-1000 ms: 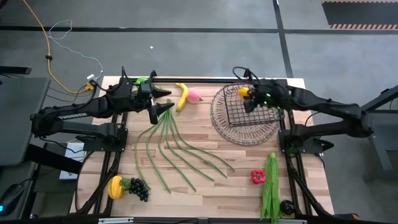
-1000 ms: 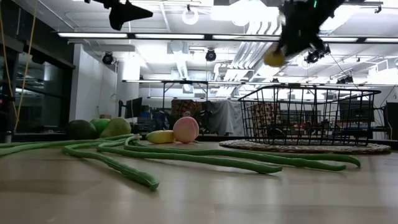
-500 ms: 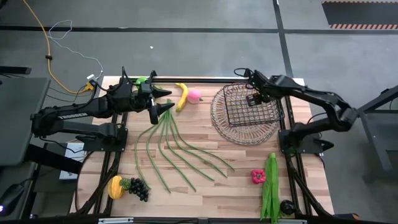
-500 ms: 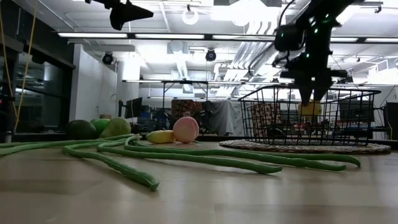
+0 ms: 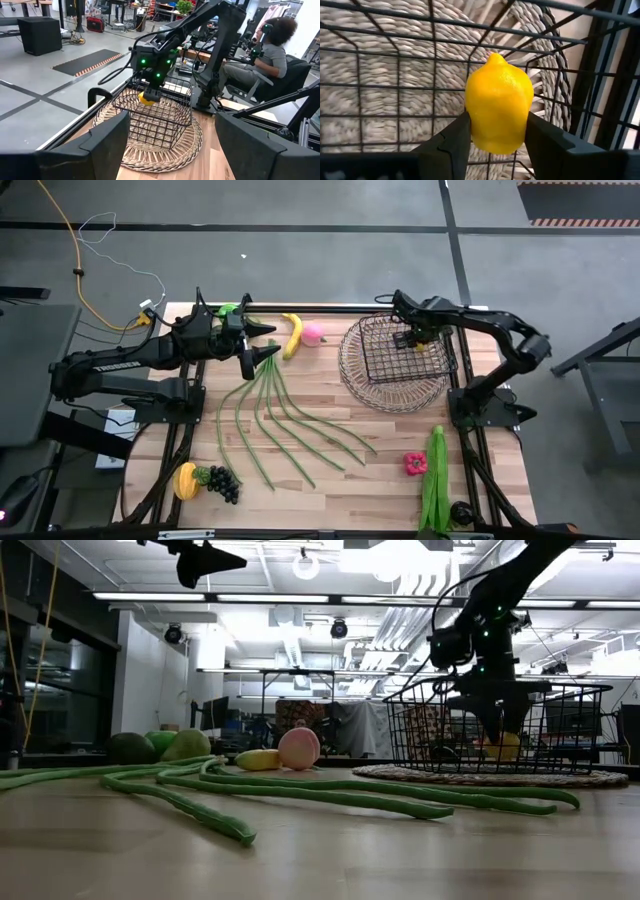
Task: Build produce basket
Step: Put the yellow lemon into the wire basket, then put the red bell pepper into the wire basket
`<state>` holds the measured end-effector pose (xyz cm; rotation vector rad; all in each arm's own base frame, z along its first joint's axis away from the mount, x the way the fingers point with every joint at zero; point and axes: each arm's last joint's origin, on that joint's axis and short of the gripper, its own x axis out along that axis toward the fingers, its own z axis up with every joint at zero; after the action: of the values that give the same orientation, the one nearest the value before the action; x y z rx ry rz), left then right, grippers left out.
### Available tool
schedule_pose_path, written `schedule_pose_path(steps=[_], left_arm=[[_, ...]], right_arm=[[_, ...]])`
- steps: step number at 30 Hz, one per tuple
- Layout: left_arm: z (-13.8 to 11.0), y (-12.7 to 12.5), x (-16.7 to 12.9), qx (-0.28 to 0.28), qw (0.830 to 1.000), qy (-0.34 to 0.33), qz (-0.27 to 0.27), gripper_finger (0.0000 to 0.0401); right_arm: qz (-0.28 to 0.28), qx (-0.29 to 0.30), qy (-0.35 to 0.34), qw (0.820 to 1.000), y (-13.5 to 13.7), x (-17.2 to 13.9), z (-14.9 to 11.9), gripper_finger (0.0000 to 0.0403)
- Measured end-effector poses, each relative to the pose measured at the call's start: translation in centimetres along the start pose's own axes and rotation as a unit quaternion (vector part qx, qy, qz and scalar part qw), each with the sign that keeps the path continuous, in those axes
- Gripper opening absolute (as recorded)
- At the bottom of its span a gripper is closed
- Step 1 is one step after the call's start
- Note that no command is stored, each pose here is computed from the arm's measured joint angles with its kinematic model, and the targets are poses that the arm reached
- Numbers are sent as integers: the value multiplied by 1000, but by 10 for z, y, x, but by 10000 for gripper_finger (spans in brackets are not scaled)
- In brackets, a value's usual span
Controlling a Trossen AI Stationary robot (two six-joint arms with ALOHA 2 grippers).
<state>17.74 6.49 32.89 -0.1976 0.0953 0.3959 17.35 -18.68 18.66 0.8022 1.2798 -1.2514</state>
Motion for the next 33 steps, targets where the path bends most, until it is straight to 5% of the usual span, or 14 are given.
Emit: schedule_pose_path(steps=[16,27,33], left_arm=[[0,0,0,0,1000,0,0,282],[0,0,0,0,1000,0,0,282],[0,0,0,0,1000,0,0,282]], right_arm=[[-4,-19,-9,1000,2,2,2,163],[-12,-29,15,999,-1,2,-2,272],[37,-49,12,998,-1,-22,2,293]])
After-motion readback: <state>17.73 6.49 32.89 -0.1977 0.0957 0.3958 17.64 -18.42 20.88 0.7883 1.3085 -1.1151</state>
